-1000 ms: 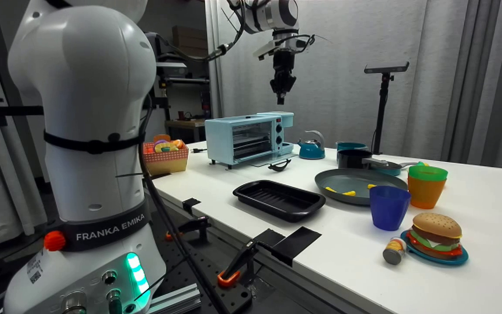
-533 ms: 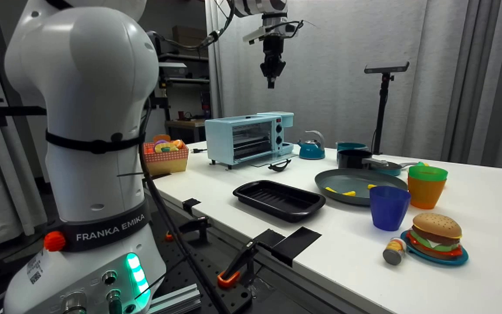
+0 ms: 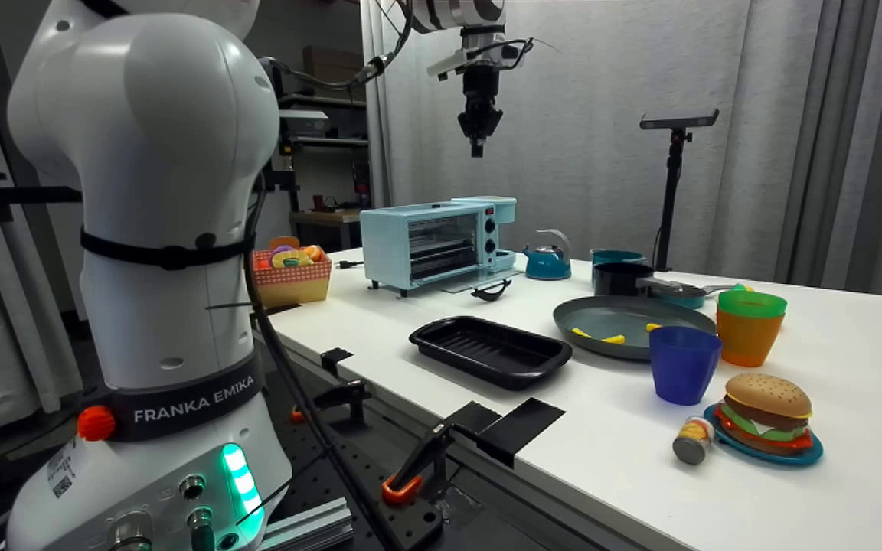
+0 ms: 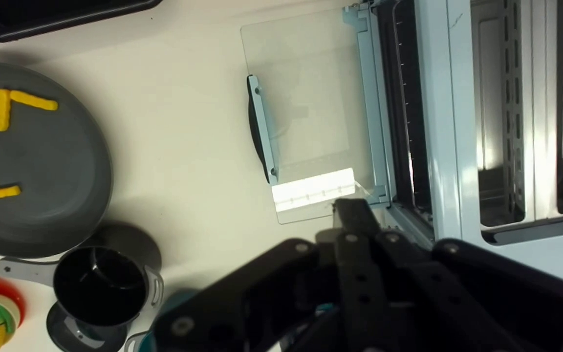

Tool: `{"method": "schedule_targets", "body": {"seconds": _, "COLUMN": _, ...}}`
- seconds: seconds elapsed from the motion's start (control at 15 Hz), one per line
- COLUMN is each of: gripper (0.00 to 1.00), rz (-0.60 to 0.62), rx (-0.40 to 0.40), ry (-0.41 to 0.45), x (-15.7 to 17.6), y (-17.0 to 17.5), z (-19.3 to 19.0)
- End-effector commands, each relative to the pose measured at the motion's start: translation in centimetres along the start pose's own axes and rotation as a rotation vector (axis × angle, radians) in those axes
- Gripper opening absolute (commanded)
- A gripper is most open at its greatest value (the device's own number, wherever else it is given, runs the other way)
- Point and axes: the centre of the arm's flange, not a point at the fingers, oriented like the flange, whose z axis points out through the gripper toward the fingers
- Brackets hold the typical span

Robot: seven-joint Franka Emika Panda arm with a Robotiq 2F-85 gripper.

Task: Close the oven door

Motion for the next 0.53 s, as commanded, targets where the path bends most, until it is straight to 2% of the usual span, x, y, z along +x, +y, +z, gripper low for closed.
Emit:
{"method": "schedule_targets", "body": {"seconds": 0.0, "gripper": 0.00, "rz": 0.072, "rx": -0.039, "ry": 0.019, "x": 0.8, "y": 2.2, "z": 1.5}}
{"method": "schedule_targets", "body": {"seconds": 0.47, "gripper": 0.00, "rz": 0.196, "rx": -0.139, "ry": -0.073, "x": 0.9, "y": 9.3, "z": 7.9}}
